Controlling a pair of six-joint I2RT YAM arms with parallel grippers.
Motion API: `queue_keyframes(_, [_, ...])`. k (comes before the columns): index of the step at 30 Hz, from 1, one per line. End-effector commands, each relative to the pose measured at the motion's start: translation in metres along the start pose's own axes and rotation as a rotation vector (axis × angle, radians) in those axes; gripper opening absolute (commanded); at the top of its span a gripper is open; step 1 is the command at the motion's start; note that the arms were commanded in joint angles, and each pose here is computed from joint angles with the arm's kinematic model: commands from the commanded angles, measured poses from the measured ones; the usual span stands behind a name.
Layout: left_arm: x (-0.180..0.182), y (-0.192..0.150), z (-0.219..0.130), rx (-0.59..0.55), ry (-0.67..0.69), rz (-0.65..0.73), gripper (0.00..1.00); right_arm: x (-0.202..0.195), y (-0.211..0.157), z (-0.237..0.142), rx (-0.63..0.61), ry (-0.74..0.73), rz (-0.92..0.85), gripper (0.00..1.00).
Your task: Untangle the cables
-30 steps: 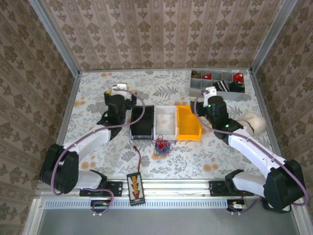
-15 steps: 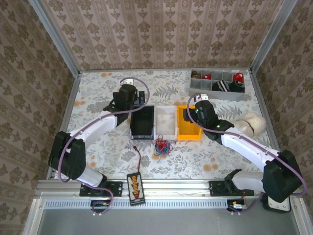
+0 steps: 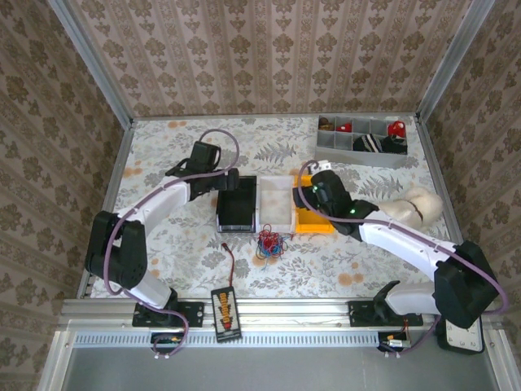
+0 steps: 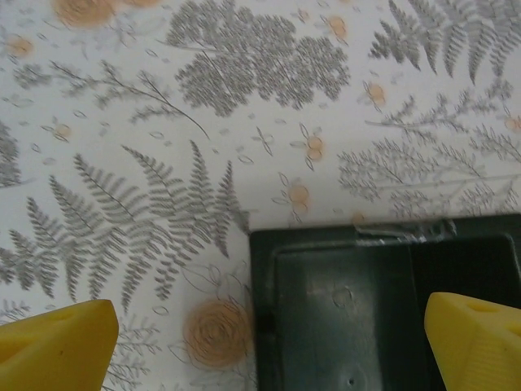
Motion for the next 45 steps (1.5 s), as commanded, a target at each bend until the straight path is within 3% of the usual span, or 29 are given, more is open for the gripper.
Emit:
queue_keyframes(1, [-0.016, -0.012, -0.002, 0.035, -0.025, 0.058, 0.96, 0.026, -0.01, 0.0, 0.026, 0.036, -0.173, 0.77])
queue_keyframes(12, [-0.008, -0.033, 0.016, 0.146, 0.088, 0.04, 0.79, 0.01, -0.016, 0.007, 0.045, -0.052, -0.036, 0.78])
queue_keyframes(20, [-0.004, -0.044, 0.03, 0.182, 0.097, -0.005, 0.47, -0.007, -0.017, 0.006, 0.042, -0.111, 0.033, 0.78])
queue_keyframes(30, [0.0, -0.036, 0.039, 0.187, 0.116, 0.014, 0.33, -0.063, -0.023, 0.0, 0.03, -0.263, 0.254, 0.79])
queue_keyframes(35, [0.002, -0.03, 0.047, 0.195, 0.147, 0.028, 0.18, -0.094, -0.032, -0.007, 0.014, -0.377, 0.369, 0.78])
queue_keyframes(40, [0.002, -0.017, 0.053, 0.173, 0.174, 0.028, 0.14, -0.117, -0.044, -0.012, 0.034, -0.47, 0.451, 0.79])
queue_keyframes(45, [0.004, -0.003, 0.061, 0.155, 0.212, -0.002, 0.04, -0.123, -0.052, -0.008, 0.066, -0.474, 0.487, 0.79])
Point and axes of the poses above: each hand's point on the last joint's axis, 136 mm out from that joint toward the fingers, its own z axis out along the fingers, its own x axis along the line the jaws close on, y = z × x, the point moved 6 cm from there along -z, back along the fingers, and after that the axes turned 6 degrees about z, right-handed, at the moved point
